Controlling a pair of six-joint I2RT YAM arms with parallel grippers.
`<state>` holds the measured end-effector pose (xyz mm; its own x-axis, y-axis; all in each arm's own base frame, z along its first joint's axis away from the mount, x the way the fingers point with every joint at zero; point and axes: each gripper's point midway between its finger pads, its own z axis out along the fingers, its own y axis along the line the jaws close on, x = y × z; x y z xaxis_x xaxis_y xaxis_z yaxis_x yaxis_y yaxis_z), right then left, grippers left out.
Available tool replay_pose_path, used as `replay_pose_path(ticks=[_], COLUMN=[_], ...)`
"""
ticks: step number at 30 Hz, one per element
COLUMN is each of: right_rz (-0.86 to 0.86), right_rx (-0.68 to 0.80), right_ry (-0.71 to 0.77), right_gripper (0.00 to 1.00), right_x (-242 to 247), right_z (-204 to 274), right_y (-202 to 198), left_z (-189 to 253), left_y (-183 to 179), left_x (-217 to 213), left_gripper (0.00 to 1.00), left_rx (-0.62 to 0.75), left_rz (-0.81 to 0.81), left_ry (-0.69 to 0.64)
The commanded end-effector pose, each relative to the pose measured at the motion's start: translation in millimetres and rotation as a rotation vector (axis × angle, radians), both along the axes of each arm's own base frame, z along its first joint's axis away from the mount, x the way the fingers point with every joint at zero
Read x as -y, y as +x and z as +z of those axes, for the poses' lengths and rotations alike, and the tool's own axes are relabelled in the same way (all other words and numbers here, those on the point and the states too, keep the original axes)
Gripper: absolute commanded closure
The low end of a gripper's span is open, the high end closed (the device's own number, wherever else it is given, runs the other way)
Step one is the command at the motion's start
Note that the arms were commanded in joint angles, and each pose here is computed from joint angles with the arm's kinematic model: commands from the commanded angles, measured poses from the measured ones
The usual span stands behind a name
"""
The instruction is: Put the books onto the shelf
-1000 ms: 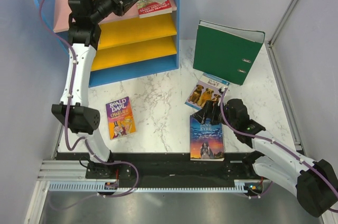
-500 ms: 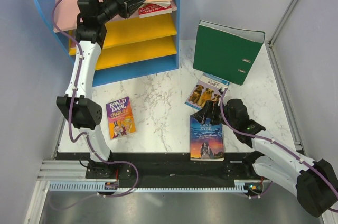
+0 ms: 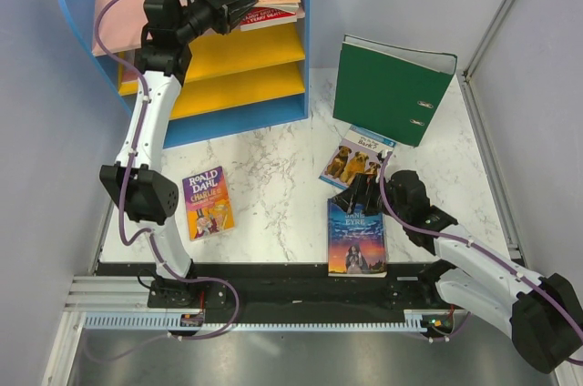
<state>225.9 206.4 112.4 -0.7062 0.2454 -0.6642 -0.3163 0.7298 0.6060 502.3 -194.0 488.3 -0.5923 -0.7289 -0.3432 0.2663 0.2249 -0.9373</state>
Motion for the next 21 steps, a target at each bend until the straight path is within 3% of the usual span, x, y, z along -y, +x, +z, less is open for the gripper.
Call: replay_pose_path(ticks=[1,15,21], right_rz=[0.002,0.001,0.002], right_rx=[0.018,0.018,0.018], right_ry=[-0.007,-0.009,-0.011], right_gripper=[0.02,0.02,0.02], right_x=[0.0,0.6,0.9], right_z=[1.1,1.4,1.2], right_y=[0.4,0.0,-0.4], left_z=[31.8,25.6,27.4], left_y=[-19.7,-19.1,-25.3], left_x=[-4.5,-9.3,-8.2], left_gripper=[0.86,0.56,0.54], left_rx=[0.084,0.069,0.064], left_rz=[0.021,0.057,0.039], left_ry=[0.006,0.036,0.040])
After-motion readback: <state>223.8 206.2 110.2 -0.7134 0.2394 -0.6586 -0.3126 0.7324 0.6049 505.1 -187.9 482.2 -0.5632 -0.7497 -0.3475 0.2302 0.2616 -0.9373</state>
